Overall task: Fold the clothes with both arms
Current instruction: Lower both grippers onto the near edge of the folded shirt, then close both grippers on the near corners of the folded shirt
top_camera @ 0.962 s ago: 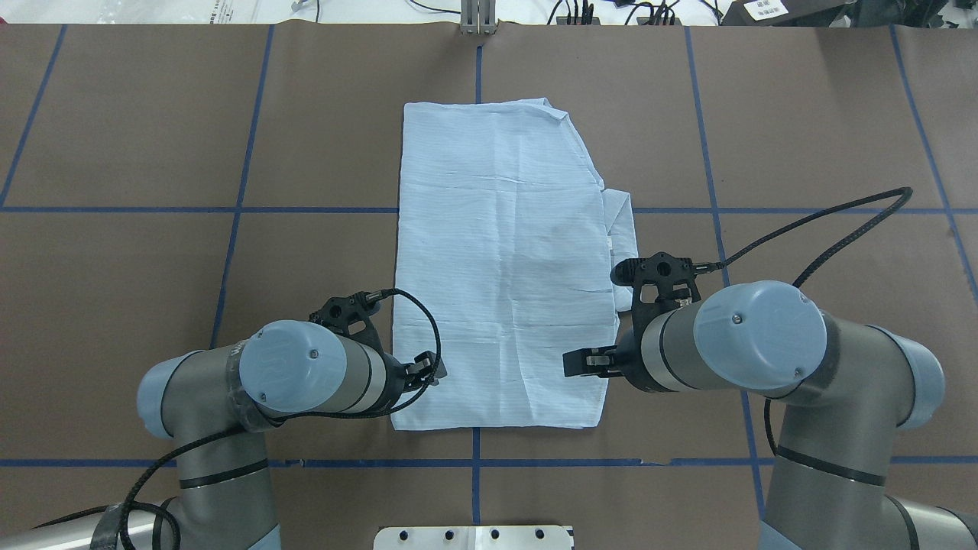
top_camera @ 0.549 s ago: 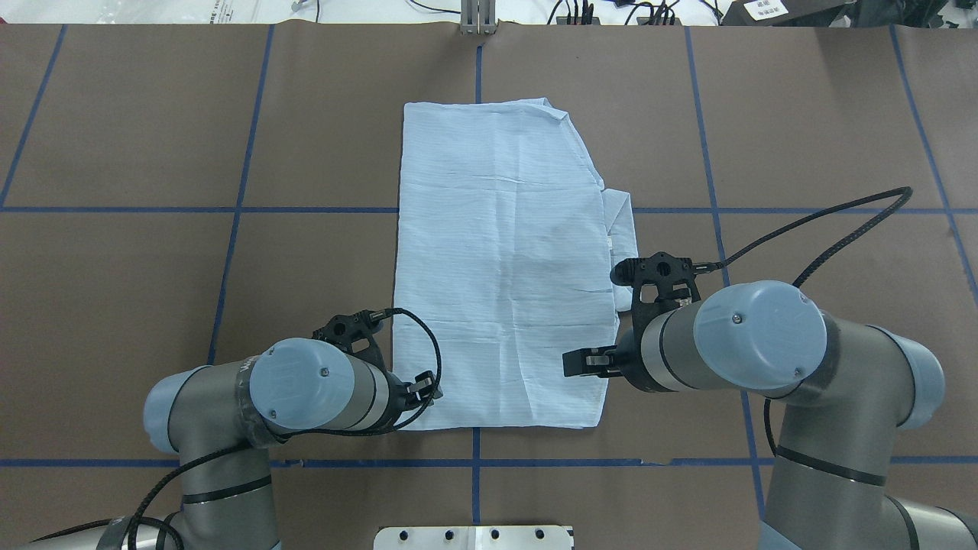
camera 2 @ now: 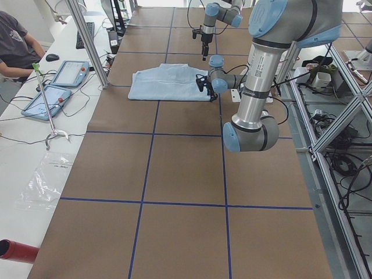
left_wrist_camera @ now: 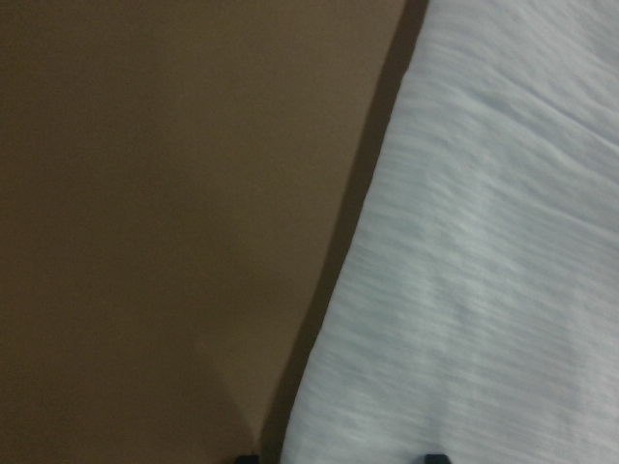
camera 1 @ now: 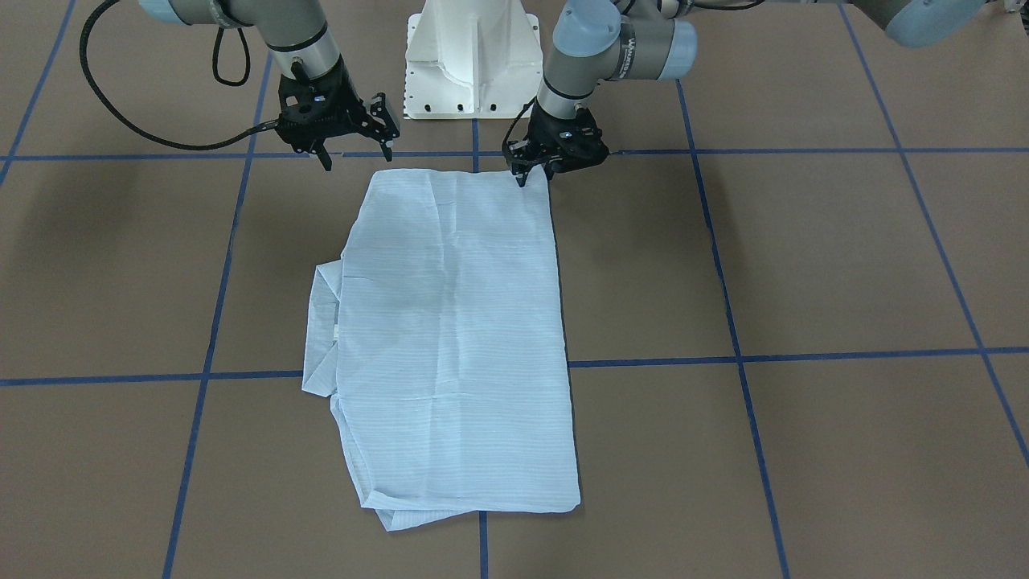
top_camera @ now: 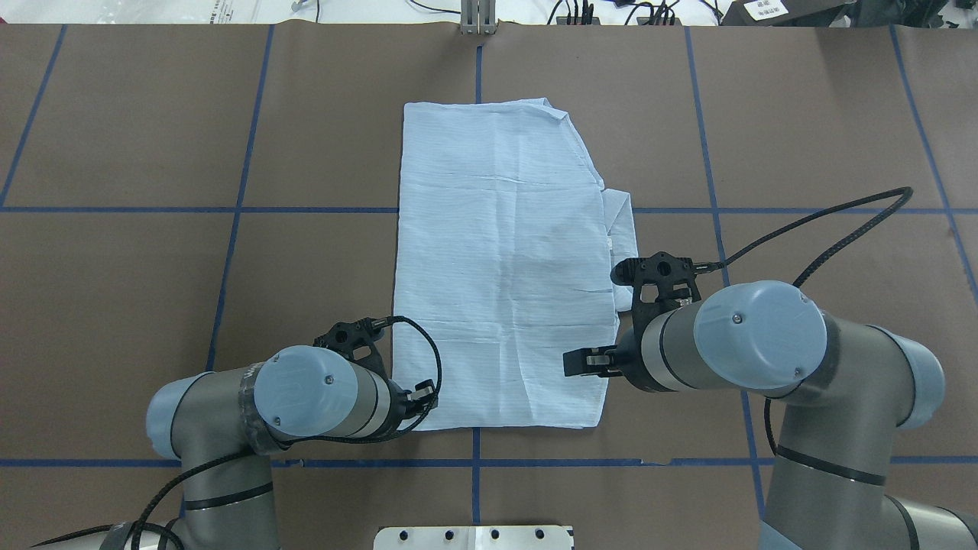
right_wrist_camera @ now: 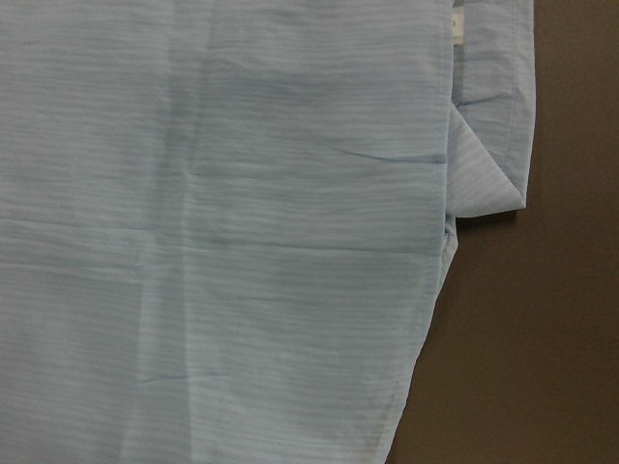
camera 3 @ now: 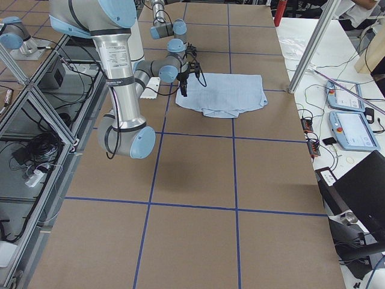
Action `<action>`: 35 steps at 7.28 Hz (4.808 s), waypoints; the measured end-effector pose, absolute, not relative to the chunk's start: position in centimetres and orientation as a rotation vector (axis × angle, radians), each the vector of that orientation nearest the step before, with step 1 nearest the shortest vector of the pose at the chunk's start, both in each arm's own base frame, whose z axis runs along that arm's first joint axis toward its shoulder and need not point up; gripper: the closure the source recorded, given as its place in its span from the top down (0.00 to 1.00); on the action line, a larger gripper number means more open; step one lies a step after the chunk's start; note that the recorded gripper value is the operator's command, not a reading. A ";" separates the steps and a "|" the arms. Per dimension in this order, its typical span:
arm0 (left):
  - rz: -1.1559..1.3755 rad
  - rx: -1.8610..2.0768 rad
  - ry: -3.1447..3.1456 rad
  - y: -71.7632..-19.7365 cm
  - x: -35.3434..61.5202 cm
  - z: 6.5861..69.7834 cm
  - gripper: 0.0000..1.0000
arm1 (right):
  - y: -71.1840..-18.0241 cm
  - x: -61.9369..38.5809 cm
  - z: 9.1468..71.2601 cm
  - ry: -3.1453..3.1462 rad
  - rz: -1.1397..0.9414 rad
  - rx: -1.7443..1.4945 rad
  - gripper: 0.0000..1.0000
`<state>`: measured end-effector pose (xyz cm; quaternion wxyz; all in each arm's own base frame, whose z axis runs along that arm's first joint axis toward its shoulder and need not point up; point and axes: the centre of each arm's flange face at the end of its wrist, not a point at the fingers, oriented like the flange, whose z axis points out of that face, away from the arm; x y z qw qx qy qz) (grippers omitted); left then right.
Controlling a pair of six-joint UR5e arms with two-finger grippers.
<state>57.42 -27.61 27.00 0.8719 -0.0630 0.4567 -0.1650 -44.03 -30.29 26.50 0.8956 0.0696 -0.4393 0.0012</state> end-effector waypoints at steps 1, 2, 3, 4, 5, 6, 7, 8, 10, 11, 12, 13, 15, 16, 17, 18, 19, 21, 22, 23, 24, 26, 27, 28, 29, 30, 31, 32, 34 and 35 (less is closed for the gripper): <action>-0.345 -0.133 0.949 -27.6 57.3 26.8 0.00 | -30.3 -44.0 26.5 -0.910 0.002 0.144 1.00; -0.345 -0.134 0.946 -27.5 57.3 26.5 0.00 | -30.3 -44.1 26.6 -0.909 0.003 0.144 1.00; -0.346 -0.134 0.946 -27.5 57.2 26.3 0.00 | -30.3 -44.1 26.6 -0.909 0.004 0.143 1.00; -0.346 -0.135 0.949 -27.5 57.1 26.1 0.00 | -30.3 -44.1 26.6 -0.909 0.004 0.143 1.00; -0.347 -0.134 0.959 -27.6 56.7 25.7 0.00 | -30.2 -44.2 26.6 -0.909 0.012 0.138 1.00; -0.348 -0.132 0.972 -27.7 56.2 25.1 0.00 | -29.9 -44.6 26.8 -0.908 0.054 0.112 1.00; -0.350 -0.130 0.983 -27.8 55.8 24.7 0.00 | -28.9 -45.6 26.6 -0.911 0.137 0.068 1.00; -0.352 -0.129 0.988 -27.9 55.6 24.4 0.00 | -28.0 -47.5 26.1 -0.911 0.246 0.020 1.00; -0.356 -0.127 0.993 -28.2 55.2 24.3 0.00 | -27.5 -51.4 26.0 -0.889 0.448 -0.068 1.00; -0.356 -0.127 0.994 -28.2 55.2 24.2 0.00 | -27.6 -52.4 26.3 -0.874 0.510 -0.095 1.00; -0.356 -0.127 0.995 -28.2 55.1 24.2 0.00 | -27.8 -52.8 26.7 -0.847 0.552 -0.111 1.00; -0.356 -0.127 0.995 -28.2 55.1 24.1 0.00 | -27.7 -53.0 27.2 -0.805 0.588 -0.127 1.00; -0.357 -0.126 0.995 -28.2 55.0 24.0 0.00 | -27.2 -53.8 27.8 -0.741 0.624 -0.151 1.00; -0.357 -0.126 0.996 -28.2 54.9 24.0 0.00 | -26.8 -54.4 28.3 -0.725 0.625 -0.156 1.00; -0.357 -0.126 0.996 -28.2 54.9 24.0 0.00 | -26.7 -55.0 28.5 -0.714 0.625 -0.158 1.00; -0.357 -0.126 0.996 -28.2 54.9 24.0 0.00 | -26.7 -55.9 28.7 -0.705 0.624 -0.159 1.00; -0.358 -0.125 0.997 -28.3 54.9 24.0 0.00 | -26.5 -56.8 28.8 -0.694 0.619 -0.161 1.00; -0.361 -0.123 0.996 -28.5 54.8 24.0 0.00 | -25.5 -57.7 29.2 -0.683 0.604 -0.166 1.00; -0.361 -0.123 0.995 -28.5 54.8 24.1 0.00 | -25.3 -57.8 29.2 -0.681 0.602 -0.168 0.98; -0.361 -0.122 0.996 -28.5 54.7 24.1 0.00 | -25.2 -57.8 29.3 -0.679 0.603 -0.169 0.97; -0.361 -0.122 0.995 -28.5 54.7 24.1 0.00 | -25.2 -57.8 29.3 -0.680 0.604 -0.170 0.95; -0.362 -0.122 0.994 -28.5 54.8 24.2 0.00 | -25.2 -57.8 29.1 -0.685 0.604 -0.170 0.85; -0.362 -0.122 0.994 -28.5 54.8 24.2 0.00 | -25.3 -57.8 29.0 -0.688 0.605 -0.169 0.84; -0.363 -0.122 0.993 -28.6 54.7 24.2 0.00 | -25.4 -57.7 29.0 -0.691 0.606 -0.169 0.81; -0.363 -0.122 0.992 -28.6 54.7 24.2 0.00 | -25.4 -57.7 29.1 -0.692 0.607 -0.168 0.79; -0.364 -0.122 0.991 -28.6 54.7 24.3 0.00 | -25.4 -57.7 29.2 -0.691 0.607 -0.168 0.79; -0.365 -0.121 0.991 -28.7 54.7 24.2 0.00 | -25.4 -57.7 29.2 -0.691 0.606 -0.168 0.79; -0.367 -0.120 0.991 -28.8 54.6 24.2 0.00 | -25.4 -57.7 29.2 -0.691 0.606 -0.168 0.64; -0.369 -0.119 0.991 -28.9 54.5 24.3 0.00 | -25.4 -57.8 29.0 -0.694 0.610 -0.171 0.11; -0.371 -0.118 0.991 -29.1 54.5 24.3 0.00 | -25.5 -57.7 28.9 -0.698 0.612 -0.172 0.05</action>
